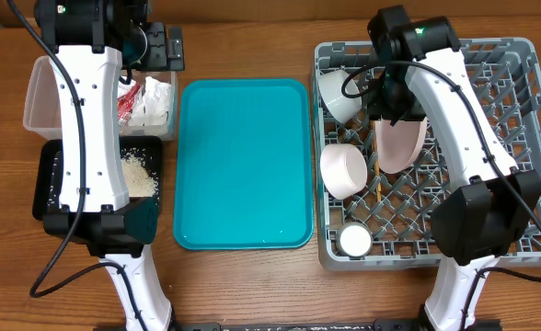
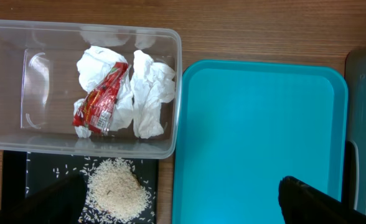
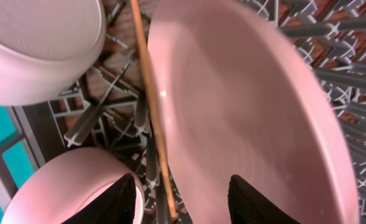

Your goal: Sort waste into correct bins and load items into the dishwasher

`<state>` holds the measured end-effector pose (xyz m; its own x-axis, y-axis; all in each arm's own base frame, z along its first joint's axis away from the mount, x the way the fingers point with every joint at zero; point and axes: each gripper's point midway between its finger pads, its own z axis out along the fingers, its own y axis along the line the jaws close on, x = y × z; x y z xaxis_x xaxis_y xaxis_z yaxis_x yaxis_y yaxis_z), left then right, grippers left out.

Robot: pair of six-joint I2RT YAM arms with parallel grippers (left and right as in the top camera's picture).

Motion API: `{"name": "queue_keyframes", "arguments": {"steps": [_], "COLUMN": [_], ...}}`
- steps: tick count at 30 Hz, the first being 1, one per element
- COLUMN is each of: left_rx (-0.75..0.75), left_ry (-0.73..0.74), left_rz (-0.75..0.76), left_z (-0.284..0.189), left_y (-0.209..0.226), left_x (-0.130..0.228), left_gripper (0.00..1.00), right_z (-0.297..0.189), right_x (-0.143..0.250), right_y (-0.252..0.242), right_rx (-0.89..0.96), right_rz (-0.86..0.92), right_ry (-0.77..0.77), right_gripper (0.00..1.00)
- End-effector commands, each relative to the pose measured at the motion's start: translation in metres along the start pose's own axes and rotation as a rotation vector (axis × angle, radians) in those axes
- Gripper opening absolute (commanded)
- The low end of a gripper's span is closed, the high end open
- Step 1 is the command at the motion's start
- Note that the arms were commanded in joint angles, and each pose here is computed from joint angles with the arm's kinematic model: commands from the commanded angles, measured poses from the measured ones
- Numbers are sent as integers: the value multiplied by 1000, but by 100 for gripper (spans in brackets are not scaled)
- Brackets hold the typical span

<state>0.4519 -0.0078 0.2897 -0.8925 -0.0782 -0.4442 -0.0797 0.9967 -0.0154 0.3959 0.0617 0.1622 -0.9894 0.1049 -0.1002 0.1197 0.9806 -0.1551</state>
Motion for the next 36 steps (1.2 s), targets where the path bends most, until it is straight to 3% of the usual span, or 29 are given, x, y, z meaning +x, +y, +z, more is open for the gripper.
{"name": "queue_keyframes", "arguments": {"steps": [1,5,8,9,10,16,21,28,36], "left_rx": [-7,-7,-7,-7,-7,-7,-7,-7,-7], "left_ry": [-37,-37,-37,-37,-37,-37,-37,-37,-37], "left_rz": [-19,-19,-19,-19,-19,-19,-19,-19,-19], "left_z": [-11,-11,-11,-11,-11,-11,-11,-11,-11], "left_y": [3,3,3,3,3,3,3,3,3], "left_x": [-4,-4,-4,-4,-4,-4,-4,-4,-4], "left_gripper": [100,100,100,100,100,100,100,100,100], "right_z": [-14,-50,-83,-99,-104,-154,-158,-164,-196], "right_x": [0,3,6,11,13,43,75,69,61], "right_y": [9,23,30,33,33,42,43,27,9], "right_rx": [-64,-187,-248,-270,-278,-397,-434,-412,-387], "right_rz": [-12,-9,24,45,51,18,-7,19,-82], "right_ry": [-16,-68,-150,-187,-198,-269,-174,-226,-424], "right_gripper": [49,49,64,78,100,100,100,100,100]}}
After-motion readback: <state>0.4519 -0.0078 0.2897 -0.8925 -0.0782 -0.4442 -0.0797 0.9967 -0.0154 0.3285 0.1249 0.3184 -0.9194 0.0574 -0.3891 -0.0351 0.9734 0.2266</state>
